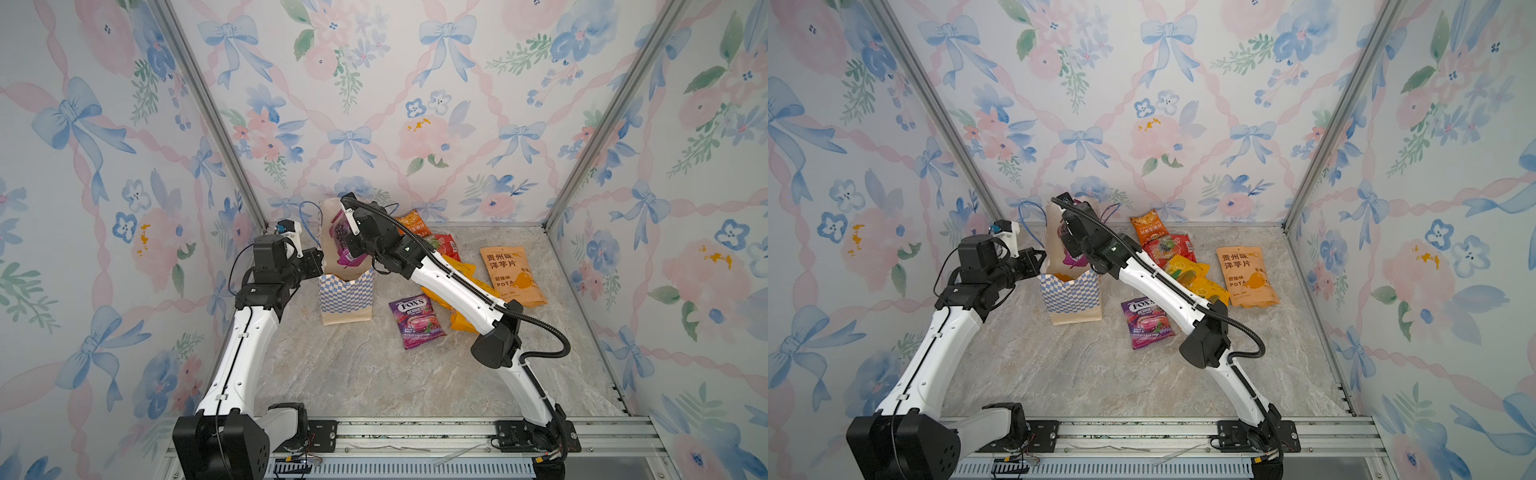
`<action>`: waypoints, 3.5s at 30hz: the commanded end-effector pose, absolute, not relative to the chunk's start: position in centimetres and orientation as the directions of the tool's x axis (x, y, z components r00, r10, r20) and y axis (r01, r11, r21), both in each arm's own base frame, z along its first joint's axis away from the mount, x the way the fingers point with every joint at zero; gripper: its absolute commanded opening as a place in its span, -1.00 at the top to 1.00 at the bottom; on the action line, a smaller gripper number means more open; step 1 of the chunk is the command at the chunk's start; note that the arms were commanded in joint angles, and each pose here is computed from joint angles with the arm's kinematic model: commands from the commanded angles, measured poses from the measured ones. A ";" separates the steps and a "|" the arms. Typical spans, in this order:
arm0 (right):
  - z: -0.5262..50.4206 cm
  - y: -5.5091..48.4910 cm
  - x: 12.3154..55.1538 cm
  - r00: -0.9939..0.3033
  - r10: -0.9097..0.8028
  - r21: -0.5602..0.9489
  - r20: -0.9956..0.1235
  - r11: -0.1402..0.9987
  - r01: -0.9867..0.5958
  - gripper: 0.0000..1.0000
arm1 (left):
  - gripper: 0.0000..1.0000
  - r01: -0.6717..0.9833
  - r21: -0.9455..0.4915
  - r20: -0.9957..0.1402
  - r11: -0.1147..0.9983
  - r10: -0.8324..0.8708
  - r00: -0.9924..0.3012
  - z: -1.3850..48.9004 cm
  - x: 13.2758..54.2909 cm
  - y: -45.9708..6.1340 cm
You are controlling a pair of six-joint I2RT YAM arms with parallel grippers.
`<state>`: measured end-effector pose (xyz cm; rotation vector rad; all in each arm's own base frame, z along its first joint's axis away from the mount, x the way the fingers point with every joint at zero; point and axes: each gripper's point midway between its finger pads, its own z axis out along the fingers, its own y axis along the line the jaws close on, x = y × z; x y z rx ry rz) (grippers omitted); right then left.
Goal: Place the snacks into the paper bag
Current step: Place the snack in the paper bag, then pick up the snack at the center of the table.
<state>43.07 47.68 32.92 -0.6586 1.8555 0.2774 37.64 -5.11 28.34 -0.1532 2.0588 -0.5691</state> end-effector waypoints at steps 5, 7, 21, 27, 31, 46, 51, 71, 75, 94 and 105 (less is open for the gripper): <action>36.2 48.4 43.2 -0.186 -0.211 -0.073 -0.960 0.826 -0.559 0.62 | 1.00 0.131 -0.441 -0.794 0.888 -0.318 -0.518 28.5 37.7 -5.1; 36.3 48.4 43.1 -0.186 -0.211 -0.071 -0.960 0.822 -0.566 0.55 | 1.00 0.132 -0.444 -0.791 0.886 -0.318 -0.523 28.3 37.8 -5.2; 42.1 47.9 37.8 -0.131 -0.208 -0.069 -0.969 0.743 -0.666 -0.35 | 1.00 0.128 -0.446 -0.784 0.886 -0.317 -0.534 27.8 38.1 -5.2; 44.5 45.2 35.5 -0.141 -0.206 -0.057 -0.968 0.734 -0.677 -0.55 | 1.00 0.124 -0.451 -0.780 0.884 -0.323 -0.536 27.8 38.2 -5.2; 45.4 43.0 34.6 -0.150 -0.221 -0.068 -0.964 0.747 -0.661 -0.60 | 1.00 0.127 -0.461 -0.774 0.878 -0.328 -0.542 27.9 38.5 -5.4; 41.3 34.0 33.8 -0.390 -0.170 0.096 -0.905 0.812 -0.576 -0.93 | 1.00 0.104 -0.476 -0.757 0.873 -0.348 -0.553 27.3 38.7 -5.3; 39.4 31.3 33.5 -0.496 -0.078 0.246 -0.865 0.795 -0.554 -0.93 | 1.00 0.107 -0.483 -0.758 0.869 -0.353 -0.549 27.5 38.8 -5.5; 29.6 21.0 34.8 -0.707 0.010 0.295 -0.707 0.913 -0.282 -0.93 | 1.00 0.140 -0.490 -0.766 0.860 -0.349 -0.539 28.9 39.3 -7.0; 27.5 18.5 34.4 -0.743 0.011 0.244 -0.669 0.948 -0.206 -0.93 | 1.00 0.143 -0.490 -0.768 0.860 -0.348 -0.538 29.1 39.5 -7.1; 16.0 15.4 31.9 -0.885 -0.179 -0.242 -0.429 0.967 -0.079 -0.93 | 1.00 0.163 -0.493 -0.759 0.854 -0.331 -0.561 28.7 39.9 -8.8; 12.4 15.8 31.0 -0.909 -0.255 -0.388 -0.330 0.914 -0.116 -0.93 | 1.00 0.160 -0.485 -0.764 0.860 -0.327 -0.557 28.6 39.4 -8.7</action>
